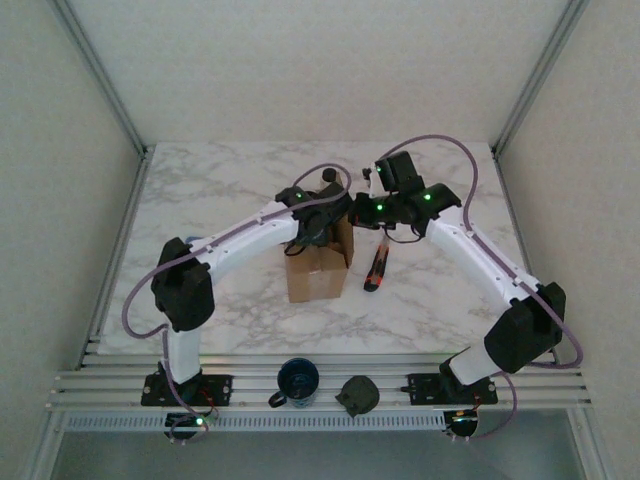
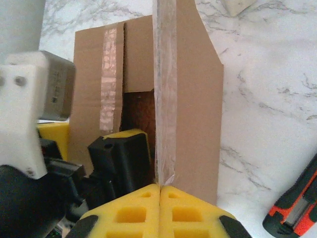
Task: Unpack the express box
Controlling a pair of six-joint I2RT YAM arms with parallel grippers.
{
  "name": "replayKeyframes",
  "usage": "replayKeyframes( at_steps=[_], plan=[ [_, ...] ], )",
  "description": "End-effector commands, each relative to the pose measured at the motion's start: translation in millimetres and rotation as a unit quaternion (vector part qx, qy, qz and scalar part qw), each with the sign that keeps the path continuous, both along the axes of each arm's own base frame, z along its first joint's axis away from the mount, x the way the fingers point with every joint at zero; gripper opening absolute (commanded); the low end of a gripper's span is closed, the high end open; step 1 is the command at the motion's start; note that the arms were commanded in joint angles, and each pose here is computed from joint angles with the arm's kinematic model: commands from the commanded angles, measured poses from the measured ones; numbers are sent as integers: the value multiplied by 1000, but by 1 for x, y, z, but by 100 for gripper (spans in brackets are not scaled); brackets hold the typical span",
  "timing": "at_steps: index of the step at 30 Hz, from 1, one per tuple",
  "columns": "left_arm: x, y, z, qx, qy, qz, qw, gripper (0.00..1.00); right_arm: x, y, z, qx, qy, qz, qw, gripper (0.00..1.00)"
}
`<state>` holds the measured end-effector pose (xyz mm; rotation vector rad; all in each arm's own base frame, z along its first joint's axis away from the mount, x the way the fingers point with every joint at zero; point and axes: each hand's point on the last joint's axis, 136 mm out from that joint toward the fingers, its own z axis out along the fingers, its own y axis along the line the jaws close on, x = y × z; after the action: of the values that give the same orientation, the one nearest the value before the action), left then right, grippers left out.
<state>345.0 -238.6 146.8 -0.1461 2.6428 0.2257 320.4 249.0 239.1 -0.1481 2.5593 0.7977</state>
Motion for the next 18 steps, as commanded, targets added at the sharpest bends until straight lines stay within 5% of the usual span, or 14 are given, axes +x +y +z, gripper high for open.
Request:
replayKeyframes(
  at_steps=[1, 7, 18],
  plan=[
    [-18, 19, -5, 21, 21, 3, 1000, 75, 0, -2, 25, 10, -30, -7, 999, 16],
    [-14, 12, 2, -22, -3, -5, 1000, 75, -4, -2, 33, 6, -27, -6, 1000, 63],
    [5, -15, 49, -93, -60, -45, 993, 84, -27, 8, 45, -33, -36, 10, 999, 70]
  ],
)
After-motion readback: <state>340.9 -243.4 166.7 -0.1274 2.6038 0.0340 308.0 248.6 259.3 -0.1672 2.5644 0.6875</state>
